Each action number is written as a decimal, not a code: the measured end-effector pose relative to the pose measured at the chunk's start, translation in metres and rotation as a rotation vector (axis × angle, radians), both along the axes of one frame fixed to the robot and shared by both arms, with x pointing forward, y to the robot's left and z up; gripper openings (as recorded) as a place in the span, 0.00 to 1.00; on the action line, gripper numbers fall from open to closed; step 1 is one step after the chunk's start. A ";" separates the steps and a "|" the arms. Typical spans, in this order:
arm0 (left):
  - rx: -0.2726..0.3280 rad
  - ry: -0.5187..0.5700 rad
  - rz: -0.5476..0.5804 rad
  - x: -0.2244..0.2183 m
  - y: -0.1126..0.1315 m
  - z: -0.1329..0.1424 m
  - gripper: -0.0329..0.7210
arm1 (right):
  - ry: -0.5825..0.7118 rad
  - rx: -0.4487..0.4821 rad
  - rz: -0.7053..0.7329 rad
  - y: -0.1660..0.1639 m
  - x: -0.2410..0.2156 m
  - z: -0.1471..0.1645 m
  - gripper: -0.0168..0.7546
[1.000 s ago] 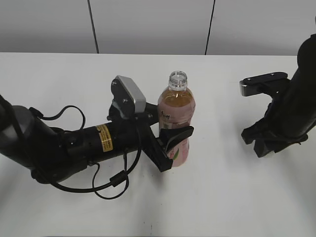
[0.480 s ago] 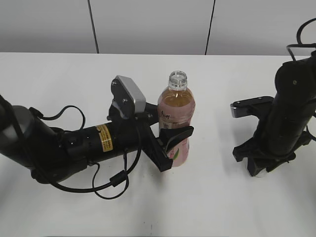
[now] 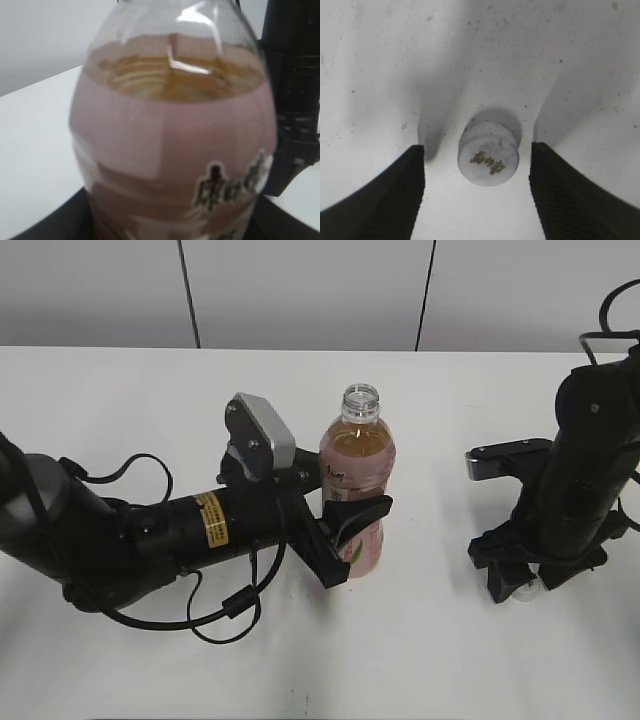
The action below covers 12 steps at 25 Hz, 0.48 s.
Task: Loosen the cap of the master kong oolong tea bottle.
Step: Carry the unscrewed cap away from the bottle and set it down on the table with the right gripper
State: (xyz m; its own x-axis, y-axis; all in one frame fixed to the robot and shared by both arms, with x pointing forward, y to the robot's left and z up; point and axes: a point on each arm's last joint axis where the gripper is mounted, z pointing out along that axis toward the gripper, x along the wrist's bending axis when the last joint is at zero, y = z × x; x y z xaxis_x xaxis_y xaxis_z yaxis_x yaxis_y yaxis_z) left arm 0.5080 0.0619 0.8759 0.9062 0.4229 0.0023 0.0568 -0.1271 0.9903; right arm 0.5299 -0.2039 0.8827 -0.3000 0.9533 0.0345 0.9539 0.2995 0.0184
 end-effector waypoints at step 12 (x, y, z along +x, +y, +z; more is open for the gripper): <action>-0.035 -0.010 0.000 -0.001 0.001 0.003 0.74 | -0.056 0.024 0.013 0.001 0.000 0.019 0.68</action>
